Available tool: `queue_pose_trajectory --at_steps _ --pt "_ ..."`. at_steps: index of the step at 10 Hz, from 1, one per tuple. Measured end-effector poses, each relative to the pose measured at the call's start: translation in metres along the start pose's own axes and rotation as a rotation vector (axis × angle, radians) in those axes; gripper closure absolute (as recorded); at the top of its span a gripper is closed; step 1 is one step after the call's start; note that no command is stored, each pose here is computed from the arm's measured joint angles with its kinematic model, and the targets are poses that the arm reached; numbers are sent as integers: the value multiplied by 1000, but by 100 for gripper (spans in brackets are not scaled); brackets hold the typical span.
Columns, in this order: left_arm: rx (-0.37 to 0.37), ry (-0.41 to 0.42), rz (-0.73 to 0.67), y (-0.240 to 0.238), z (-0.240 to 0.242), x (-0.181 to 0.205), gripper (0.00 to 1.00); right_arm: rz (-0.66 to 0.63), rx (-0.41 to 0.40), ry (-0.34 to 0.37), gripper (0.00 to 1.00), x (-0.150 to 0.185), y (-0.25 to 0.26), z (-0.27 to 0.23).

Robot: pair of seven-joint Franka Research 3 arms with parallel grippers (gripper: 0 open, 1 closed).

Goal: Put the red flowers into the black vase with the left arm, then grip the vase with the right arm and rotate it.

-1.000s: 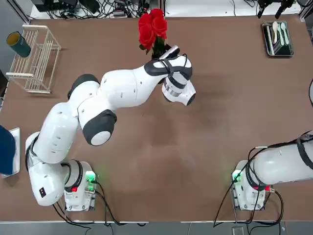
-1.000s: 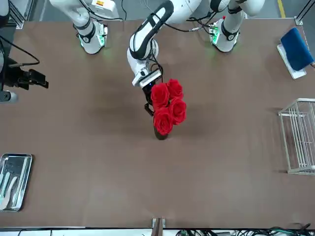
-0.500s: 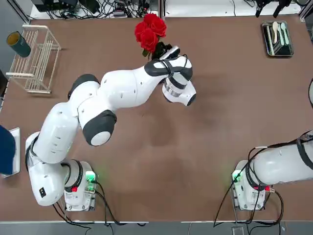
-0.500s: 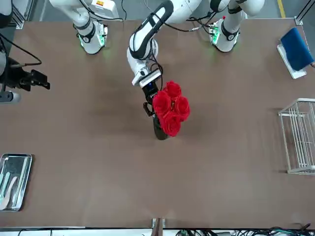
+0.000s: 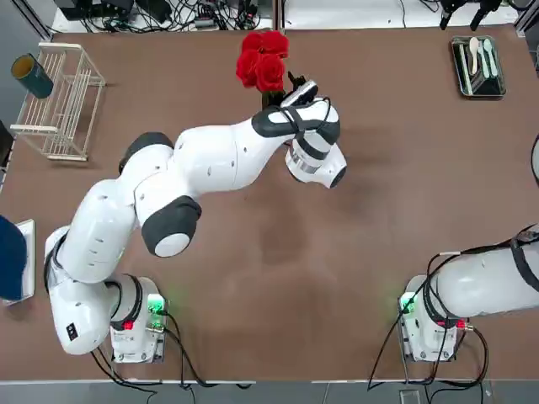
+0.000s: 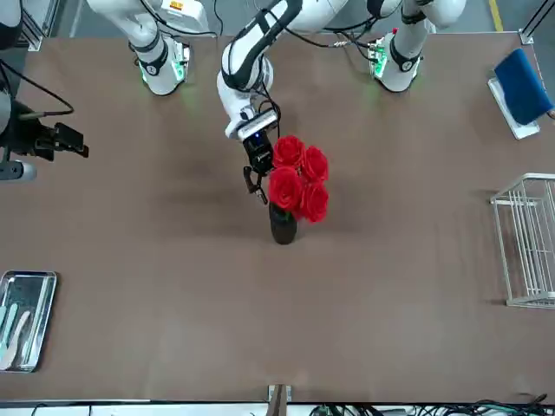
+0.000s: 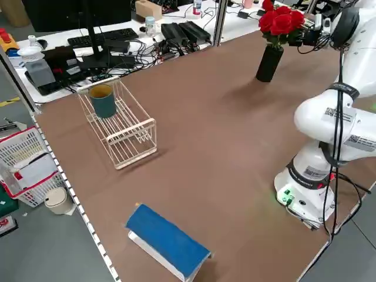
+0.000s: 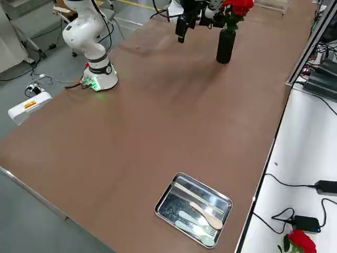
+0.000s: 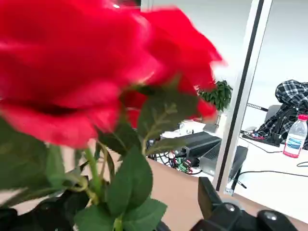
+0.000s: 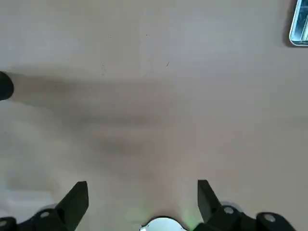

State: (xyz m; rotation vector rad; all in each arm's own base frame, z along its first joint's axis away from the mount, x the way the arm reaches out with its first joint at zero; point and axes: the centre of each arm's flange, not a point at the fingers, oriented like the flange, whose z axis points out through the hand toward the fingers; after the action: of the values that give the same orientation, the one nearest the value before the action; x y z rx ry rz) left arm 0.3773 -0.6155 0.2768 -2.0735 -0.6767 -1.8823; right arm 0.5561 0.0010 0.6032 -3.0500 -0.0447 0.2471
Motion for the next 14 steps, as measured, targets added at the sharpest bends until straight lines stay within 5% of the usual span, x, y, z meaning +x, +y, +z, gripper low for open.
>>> queue_pose_trajectory --at_steps 10,14 --pt "9 -62 -7 2 -42 14 1 -12 45 1 0 0 -8 0" --pt "37 -210 -56 8 -82 105 0 -29 119 4 0 1 -20 0"
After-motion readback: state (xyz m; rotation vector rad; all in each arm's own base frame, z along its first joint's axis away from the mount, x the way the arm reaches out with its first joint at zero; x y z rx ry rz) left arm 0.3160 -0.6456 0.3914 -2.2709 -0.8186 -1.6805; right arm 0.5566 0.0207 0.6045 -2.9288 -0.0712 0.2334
